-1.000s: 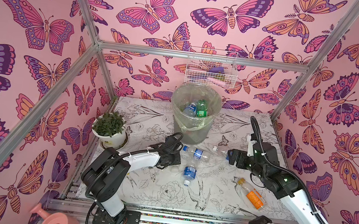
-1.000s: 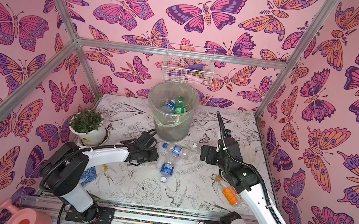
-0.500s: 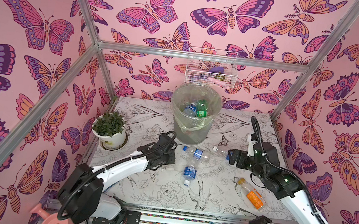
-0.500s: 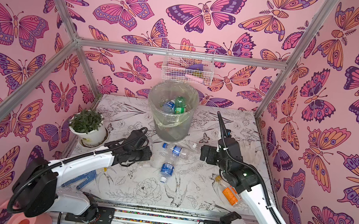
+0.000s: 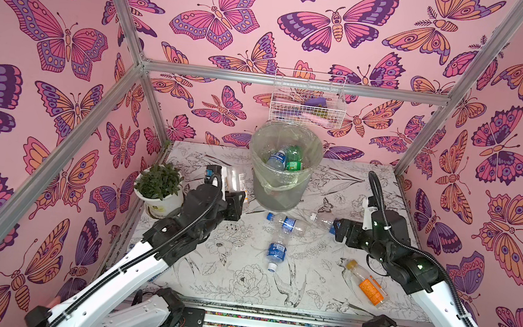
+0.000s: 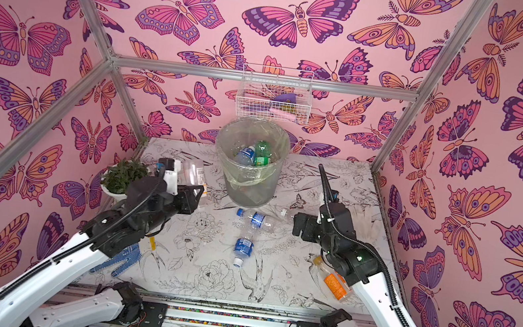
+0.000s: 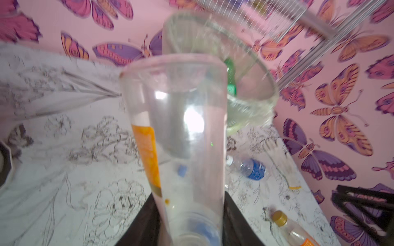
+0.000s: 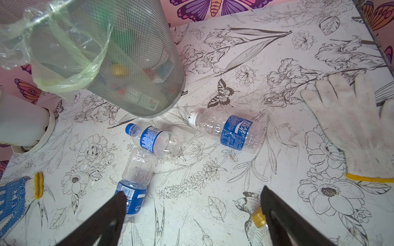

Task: Throw the plastic bottles in the bin
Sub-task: Pick up the plastic bottle from the center of the table, then throw the plastic bottle into the trash bin.

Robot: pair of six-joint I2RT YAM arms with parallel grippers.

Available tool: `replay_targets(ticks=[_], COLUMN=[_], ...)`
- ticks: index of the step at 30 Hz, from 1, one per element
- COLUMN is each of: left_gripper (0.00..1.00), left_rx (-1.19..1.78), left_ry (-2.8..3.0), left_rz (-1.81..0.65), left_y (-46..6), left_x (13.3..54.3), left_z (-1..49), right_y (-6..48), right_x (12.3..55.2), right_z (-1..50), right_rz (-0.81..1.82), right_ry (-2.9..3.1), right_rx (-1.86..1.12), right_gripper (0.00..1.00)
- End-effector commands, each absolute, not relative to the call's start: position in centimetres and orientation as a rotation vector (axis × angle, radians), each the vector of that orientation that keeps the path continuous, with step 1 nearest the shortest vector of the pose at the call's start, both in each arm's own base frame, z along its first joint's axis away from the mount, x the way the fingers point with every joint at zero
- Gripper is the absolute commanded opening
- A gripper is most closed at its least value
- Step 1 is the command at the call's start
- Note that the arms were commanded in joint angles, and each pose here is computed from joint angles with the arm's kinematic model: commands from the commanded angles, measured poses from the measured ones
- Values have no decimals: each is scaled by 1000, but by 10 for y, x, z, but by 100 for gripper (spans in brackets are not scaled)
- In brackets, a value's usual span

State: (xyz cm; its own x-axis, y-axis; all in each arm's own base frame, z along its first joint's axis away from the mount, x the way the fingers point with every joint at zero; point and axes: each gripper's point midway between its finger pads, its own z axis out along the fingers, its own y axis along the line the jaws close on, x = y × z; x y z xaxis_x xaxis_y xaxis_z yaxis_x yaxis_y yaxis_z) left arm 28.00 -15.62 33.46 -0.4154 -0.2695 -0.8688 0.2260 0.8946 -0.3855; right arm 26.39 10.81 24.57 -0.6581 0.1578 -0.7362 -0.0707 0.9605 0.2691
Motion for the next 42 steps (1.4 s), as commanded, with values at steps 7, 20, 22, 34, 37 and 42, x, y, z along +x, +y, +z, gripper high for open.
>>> replay_targets(ticks=[7,20,22,34,37,42], left_gripper=[26,26,26,27,33,97], left_rx=[137,169,180,296,325,311], left_ry=[1719,1639,1610,1674,1800,2017], left_rz=[-401,-408,-416,-443,-447,-449], left_y=[-150,-162,-166,-231,-252,-263], left_x=[280,292,295,374,410,447], left_z=[417,454,465,467,427,368], right_y=[105,103,103,101,100,97], right_x=[259,258,258,254,253,249], right_z=[244,243,244,246,248,253], right_rz=[361,352,352,354,351,342], right_ry=[2276,2278,2277,2270,2266,2260], right_rx=[87,89,91,93,96,89], right_gripper=[99,99,99,99,99,99])
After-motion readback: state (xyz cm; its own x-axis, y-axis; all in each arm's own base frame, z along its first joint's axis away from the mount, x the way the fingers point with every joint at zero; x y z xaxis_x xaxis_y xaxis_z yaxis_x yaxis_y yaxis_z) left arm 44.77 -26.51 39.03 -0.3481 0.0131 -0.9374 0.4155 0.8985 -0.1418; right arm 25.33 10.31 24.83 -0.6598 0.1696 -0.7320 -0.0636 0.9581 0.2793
